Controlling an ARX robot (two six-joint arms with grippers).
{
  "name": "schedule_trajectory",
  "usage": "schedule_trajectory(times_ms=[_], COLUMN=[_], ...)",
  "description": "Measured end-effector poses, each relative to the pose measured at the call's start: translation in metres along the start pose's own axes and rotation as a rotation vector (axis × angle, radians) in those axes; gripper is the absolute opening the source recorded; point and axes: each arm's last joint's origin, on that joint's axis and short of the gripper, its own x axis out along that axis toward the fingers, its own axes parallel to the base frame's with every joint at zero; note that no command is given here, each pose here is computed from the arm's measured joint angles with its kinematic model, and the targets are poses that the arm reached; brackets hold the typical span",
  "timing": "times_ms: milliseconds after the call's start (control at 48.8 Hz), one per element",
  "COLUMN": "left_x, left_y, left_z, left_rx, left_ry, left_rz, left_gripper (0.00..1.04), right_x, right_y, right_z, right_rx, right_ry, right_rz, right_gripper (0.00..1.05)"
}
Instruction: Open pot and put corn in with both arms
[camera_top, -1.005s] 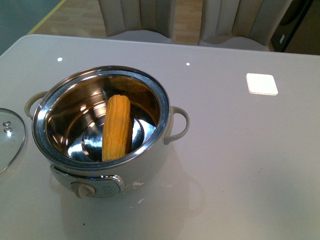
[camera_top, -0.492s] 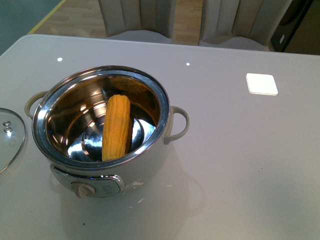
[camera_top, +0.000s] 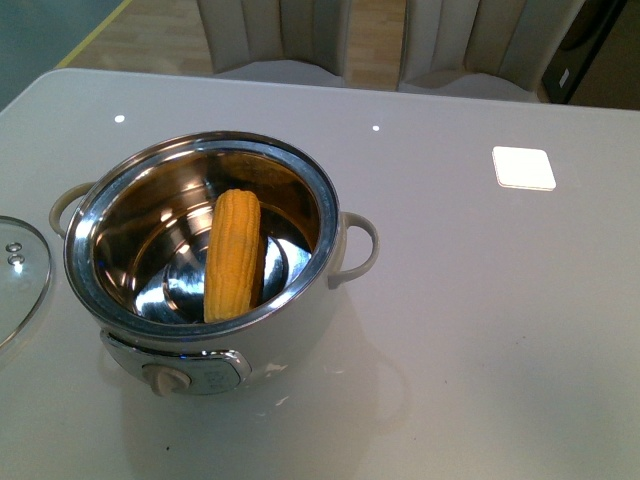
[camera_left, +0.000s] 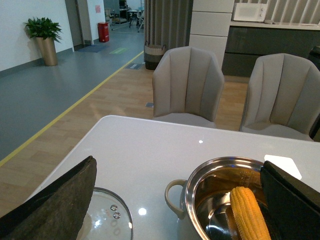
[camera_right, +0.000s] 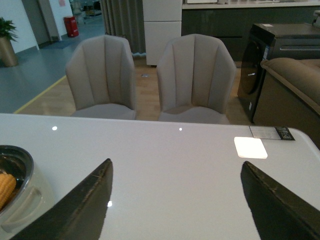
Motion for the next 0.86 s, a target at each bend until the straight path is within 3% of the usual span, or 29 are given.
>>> schedule_trajectory(times_ms=[103,862], left_x=[0.0000,0.0000], left_y=[0.0000,0.0000], left_z=[0.0000,0.0000], left_rx=[0.000,0.000], left_ry=[0.000,0.000], left_rz=[0.000,0.000], left_gripper=[0.98,0.98], right_x=[0.0000,0.0000], right_y=[0.0000,0.0000], right_z=[0.0000,0.0000], right_rx=[0.000,0.000], right_ry=[0.000,0.000], right_rz=[0.000,0.000], right_gripper=[0.97,0.96])
